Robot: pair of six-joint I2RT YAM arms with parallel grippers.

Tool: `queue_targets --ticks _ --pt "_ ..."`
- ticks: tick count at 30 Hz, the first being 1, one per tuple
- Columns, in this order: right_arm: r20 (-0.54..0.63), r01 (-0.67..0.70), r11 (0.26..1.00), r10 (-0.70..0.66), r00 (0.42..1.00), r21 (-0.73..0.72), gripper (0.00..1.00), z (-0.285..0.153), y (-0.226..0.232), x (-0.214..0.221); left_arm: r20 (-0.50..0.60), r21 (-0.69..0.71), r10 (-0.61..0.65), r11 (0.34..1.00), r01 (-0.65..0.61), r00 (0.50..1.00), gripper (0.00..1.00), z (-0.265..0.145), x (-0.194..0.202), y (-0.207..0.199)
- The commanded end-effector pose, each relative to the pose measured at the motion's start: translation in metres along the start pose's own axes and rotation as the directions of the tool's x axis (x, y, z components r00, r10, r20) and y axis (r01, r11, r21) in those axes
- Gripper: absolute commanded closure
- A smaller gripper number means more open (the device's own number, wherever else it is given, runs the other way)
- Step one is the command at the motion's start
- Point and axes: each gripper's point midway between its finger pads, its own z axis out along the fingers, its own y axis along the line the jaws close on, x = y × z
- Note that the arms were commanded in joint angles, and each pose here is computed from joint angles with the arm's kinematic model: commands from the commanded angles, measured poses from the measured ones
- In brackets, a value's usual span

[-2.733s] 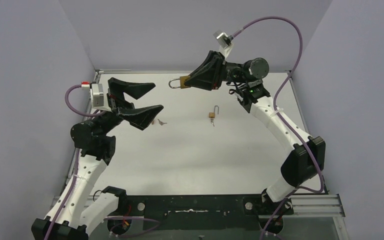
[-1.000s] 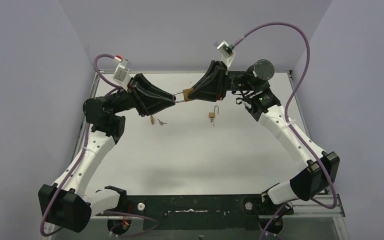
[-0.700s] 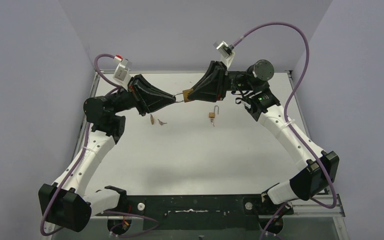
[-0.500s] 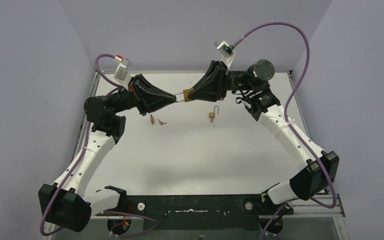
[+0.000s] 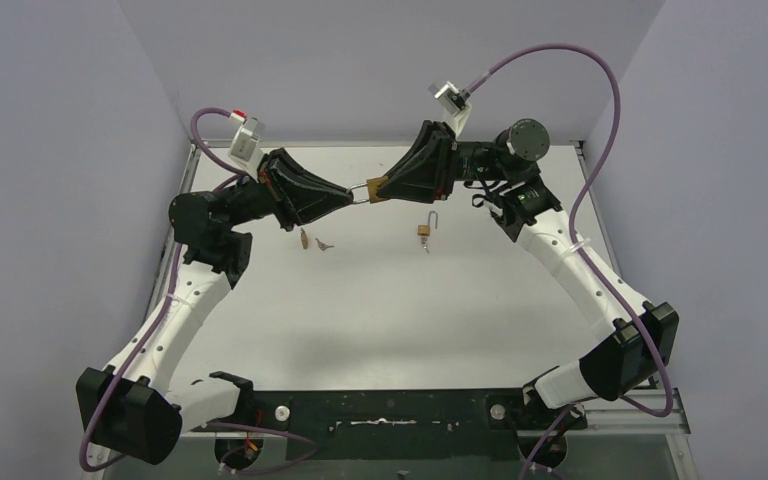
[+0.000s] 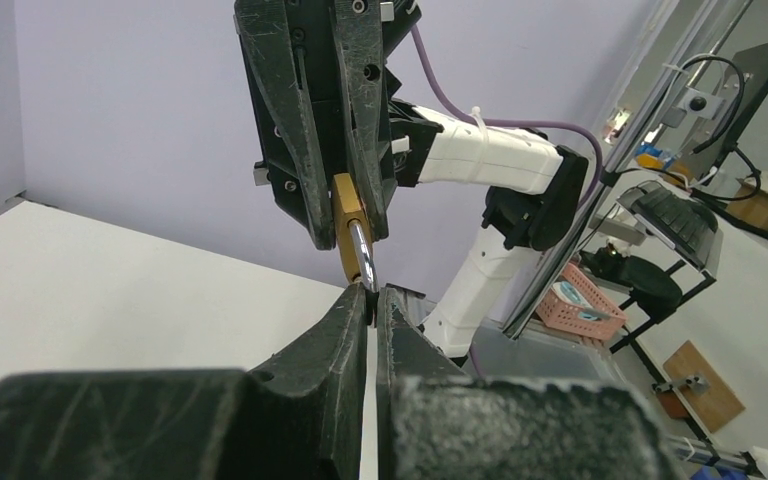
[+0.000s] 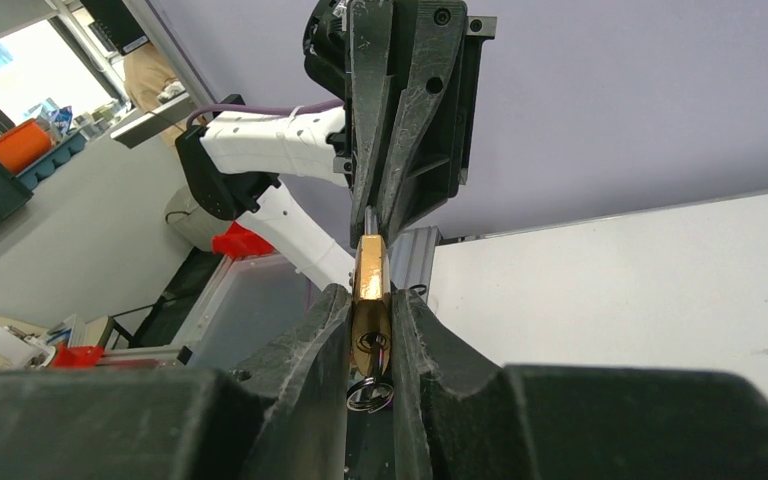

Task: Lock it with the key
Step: Lock the lock.

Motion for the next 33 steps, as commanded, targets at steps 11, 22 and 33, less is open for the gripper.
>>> queue_targets --ticks 11,22,33 --pt "-0.005 0.095 0.995 -0.095 0.995 0.015 1.00 0.009 0.006 0.000 0.013 0.092 0.016 0.996 -0.017 1.000 1.00 0.025 -0.006 -0.022" --pt "0.001 0.093 0.995 -0.093 0.996 -0.023 1.00 0.019 0.022 -0.002 0.012 -0.015 0.058 0.998 -0.058 0.998 1.00 0.027 0.009 0.010" --pt "-0.003 0.078 0.993 -0.079 0.997 -0.089 1.00 0.038 0.033 0.003 0.046 -0.009 0.055 0.998 -0.054 0.997 1.00 0.038 0.016 0.024"
